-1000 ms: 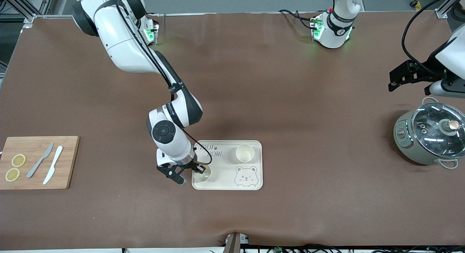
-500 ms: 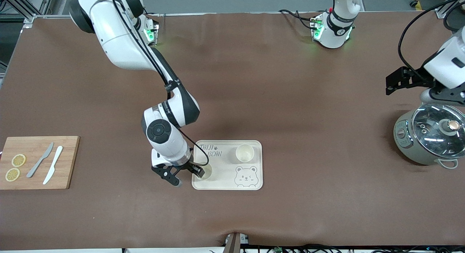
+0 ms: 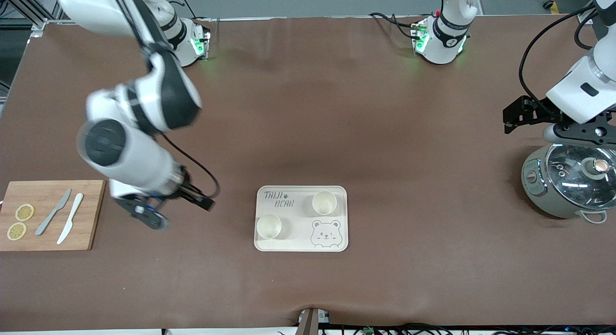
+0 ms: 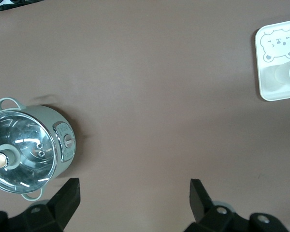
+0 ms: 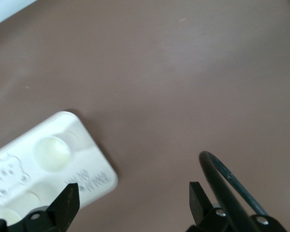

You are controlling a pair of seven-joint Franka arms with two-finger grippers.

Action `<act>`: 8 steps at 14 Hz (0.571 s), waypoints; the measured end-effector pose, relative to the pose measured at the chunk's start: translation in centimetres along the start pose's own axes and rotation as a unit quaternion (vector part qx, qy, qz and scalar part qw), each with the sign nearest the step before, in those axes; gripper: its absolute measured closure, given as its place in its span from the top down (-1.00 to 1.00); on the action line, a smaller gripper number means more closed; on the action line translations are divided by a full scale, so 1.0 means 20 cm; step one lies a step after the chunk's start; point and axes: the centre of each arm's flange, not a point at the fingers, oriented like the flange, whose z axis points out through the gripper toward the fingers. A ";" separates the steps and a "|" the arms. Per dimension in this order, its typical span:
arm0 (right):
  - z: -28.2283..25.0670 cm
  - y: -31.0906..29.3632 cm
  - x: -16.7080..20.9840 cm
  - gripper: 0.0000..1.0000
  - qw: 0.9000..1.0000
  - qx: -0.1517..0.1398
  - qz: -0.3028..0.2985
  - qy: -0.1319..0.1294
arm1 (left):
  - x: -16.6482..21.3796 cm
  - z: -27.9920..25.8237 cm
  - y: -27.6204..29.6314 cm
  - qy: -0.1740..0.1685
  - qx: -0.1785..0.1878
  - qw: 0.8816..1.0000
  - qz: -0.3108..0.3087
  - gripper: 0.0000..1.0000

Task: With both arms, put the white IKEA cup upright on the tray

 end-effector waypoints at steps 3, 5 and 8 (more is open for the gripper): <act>-0.36 0.47 0.06 1.00 0.998 -0.018 -0.048 -0.033 | 0.01 -0.01 0.00 0.005 0.000 1.000 0.000 1.00; -0.52 0.81 0.13 1.00 0.996 -0.012 -0.081 -0.039 | 0.01 0.00 0.00 0.006 0.000 1.000 0.000 1.00; -0.62 1.16 0.19 1.00 0.996 0.009 -0.091 -0.015 | 0.01 -0.01 0.00 0.010 -0.001 1.000 0.000 1.00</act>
